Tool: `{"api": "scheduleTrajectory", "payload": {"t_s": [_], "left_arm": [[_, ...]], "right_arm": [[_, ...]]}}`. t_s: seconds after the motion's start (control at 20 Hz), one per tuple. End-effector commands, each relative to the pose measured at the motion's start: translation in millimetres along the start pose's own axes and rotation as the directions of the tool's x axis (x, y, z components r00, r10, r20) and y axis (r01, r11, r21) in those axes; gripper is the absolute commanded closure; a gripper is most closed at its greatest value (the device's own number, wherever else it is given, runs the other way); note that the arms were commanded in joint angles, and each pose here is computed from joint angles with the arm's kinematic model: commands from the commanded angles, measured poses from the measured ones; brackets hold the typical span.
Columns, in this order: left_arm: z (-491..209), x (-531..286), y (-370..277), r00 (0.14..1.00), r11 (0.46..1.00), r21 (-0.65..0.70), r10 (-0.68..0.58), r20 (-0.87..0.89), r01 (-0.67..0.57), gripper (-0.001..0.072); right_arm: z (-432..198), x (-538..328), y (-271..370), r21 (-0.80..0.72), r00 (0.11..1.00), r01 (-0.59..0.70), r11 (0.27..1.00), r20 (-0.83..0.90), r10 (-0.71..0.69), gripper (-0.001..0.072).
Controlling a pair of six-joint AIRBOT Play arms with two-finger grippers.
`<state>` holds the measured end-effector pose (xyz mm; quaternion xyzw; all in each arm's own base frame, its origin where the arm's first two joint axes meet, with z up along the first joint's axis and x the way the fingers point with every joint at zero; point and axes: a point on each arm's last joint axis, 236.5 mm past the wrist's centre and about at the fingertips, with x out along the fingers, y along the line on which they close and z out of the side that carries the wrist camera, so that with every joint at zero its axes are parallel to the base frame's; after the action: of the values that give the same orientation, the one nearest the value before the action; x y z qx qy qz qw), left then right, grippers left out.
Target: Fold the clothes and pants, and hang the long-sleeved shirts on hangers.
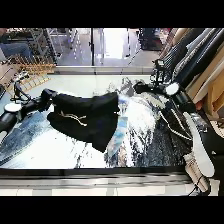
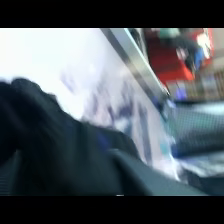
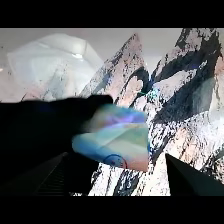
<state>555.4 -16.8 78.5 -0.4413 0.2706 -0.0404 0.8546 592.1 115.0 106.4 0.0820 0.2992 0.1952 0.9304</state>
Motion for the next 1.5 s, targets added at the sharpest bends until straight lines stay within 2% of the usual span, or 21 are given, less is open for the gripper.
{"api": "scheduleTrajectory", "payload": {"t_s": [0.0, 0.1, 0.25, 0.35, 0.45, 0.6, 0.85, 1.2, 1.25, 1.3, 1.35, 1.4, 1.45], "left_arm": [[19.2, 15.8, 13.5, 1.000, 0.999, 0.051, -0.010, 0.008, 0.009, -0.0006], [16.4, -2.8, 7.3, 0.996, 0.992, 0.109, -0.051, -0.067, 0.058, -0.0005], [-6.2, -27.9, 23.2, 0.972, 0.992, 0.108, -0.036, -0.231, 0.062, 0.0004], [-29.7, -41.7, 66.3, 0.929, 0.995, 0.053, 0.093, -0.358, -0.079, 0.0004], [-50.1, -54.7, 114.0, 0.859, 0.970, 0.052, 0.234, -0.455, -0.236, 0.0004], [-69.4, -48.3, 134.9, 0.817, 0.961, 0.046, 0.255, -0.517, -0.271, 0.0004], [-92.7, -26.9, 164.5, 0.783, 0.948, -0.002, 0.262, -0.564, -0.319, 0.0004], [-78.5, -0.6, 165.3, 0.850, 0.948, -0.113, 0.210, -0.483, -0.298, 0.0004], [-80.2, 2.3, 165.8, 0.852, 0.946, -0.134, 0.198, -0.485, -0.296, 0.0024], [-82.3, 5.0, 166.1, 0.853, 0.944, -0.155, 0.185, -0.488, -0.293, 0.0142], [-84.7, 7.3, 167.3, 0.853, 0.941, -0.171, 0.176, -0.492, -0.292, 0.0310], [-86.2, 8.8, 168.2, 0.852, 0.939, -0.181, 0.170, -0.495, -0.293, 0.0446], [-86.8, 9.2, 169.5, 0.851, 0.938, -0.182, 0.171, -0.496, -0.295, 0.0544]], "right_arm": [[-61.9, -2.6, -6.5, 0.084, 0.969, -0.058, 0.995, -0.235, 0.076, 0.0087], [-123.5, -28.6, 6.5, 0.208, 0.867, -0.136, 0.969, -0.448, 0.218, 0.0088], [-194.6, -55.7, 55.5, 0.425, 0.676, -0.212, 0.880, -0.586, 0.447, 0.0095], [-230.2, -60.6, 80.7, 0.542, 0.599, -0.190, 0.818, -0.597, 0.534, 0.0141], [-264.9, -62.8, 99.3, 0.641, 0.557, -0.146, 0.753, -0.576, 0.598, 0.0141], [-301.9, -71.5, 125.2, 0.703, 0.564, -0.118, 0.702, -0.534, 0.630, 0.0140], [-327.8, -62.2, 149.0, 0.659, 0.608, -0.088, 0.747, -0.558, 0.564, 0.0139], [-338.1, -31.8, 175.8, 0.622, 0.687, -0.017, 0.783, -0.562, 0.462, 0.0154], [-337.5, -27.4, 175.5, 0.623, 0.703, -0.003, 0.782, -0.555, 0.445, 0.0203], [-336.8, -23.8, 177.1, 0.628, 0.716, 0.010, 0.778, -0.548, 0.433, 0.0257], [-336.7, -22.7, 181.7, 0.633, 0.718, 0.010, 0.774, -0.543, 0.435, 0.0304], [-339.0, -23.7, 188.4, 0.630, 0.711, 0.003, 0.777, -0.547, 0.441, 0.0360], [-341.9, -24.5, 194.0, 0.621, 0.705, -0.004, 0.783, -0.553, 0.443, 0.0442]]}}
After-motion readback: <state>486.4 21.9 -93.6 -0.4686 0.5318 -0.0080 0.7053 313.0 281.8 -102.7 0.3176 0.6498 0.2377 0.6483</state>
